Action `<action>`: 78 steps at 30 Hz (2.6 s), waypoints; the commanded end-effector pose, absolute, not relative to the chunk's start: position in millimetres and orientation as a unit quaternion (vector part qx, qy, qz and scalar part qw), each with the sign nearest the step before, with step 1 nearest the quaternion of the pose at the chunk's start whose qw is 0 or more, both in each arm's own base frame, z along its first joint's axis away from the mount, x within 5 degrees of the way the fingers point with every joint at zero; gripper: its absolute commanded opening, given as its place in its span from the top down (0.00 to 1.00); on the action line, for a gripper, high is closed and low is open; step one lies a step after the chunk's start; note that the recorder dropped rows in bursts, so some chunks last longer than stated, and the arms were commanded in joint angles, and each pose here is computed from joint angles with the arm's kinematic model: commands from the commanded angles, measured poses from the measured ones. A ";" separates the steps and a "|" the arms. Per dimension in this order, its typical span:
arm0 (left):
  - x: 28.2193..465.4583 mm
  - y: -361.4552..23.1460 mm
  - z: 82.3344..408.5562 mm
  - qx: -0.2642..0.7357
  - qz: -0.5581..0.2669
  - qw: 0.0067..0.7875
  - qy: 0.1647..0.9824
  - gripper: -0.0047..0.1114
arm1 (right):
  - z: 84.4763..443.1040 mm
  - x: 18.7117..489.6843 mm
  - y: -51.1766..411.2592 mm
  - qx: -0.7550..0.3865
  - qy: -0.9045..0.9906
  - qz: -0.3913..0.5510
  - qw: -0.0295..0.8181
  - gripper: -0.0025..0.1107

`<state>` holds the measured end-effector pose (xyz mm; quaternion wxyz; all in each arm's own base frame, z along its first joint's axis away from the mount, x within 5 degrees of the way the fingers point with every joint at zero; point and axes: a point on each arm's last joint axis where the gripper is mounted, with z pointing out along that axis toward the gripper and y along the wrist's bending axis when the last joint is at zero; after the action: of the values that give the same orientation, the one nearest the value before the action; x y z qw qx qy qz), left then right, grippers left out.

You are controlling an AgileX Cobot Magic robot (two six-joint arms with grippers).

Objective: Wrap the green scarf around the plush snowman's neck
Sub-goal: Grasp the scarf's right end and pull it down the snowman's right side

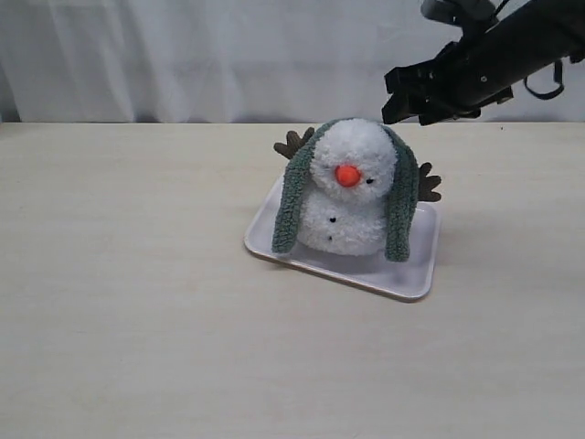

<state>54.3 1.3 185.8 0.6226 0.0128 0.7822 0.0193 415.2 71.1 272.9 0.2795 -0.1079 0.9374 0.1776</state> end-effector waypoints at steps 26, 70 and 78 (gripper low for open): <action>54.3 1.2 185.4 0.012 0.018 0.625 0.781 0.96 | 187.5 323.7 91.6 -0.079 0.952 0.103 0.276 0.50; 54.3 1.2 185.4 0.012 0.018 0.625 0.781 0.96 | 200.1 300.4 97.0 -0.036 0.958 0.170 0.227 0.94; 54.3 1.2 185.4 0.012 0.018 0.625 0.781 0.96 | 213.4 290.8 99.4 -0.037 0.956 0.195 0.216 0.94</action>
<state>54.3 1.3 185.8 0.6226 0.0128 0.7822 0.0193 294.0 98.2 209.2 0.2194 -0.0329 0.9572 0.1860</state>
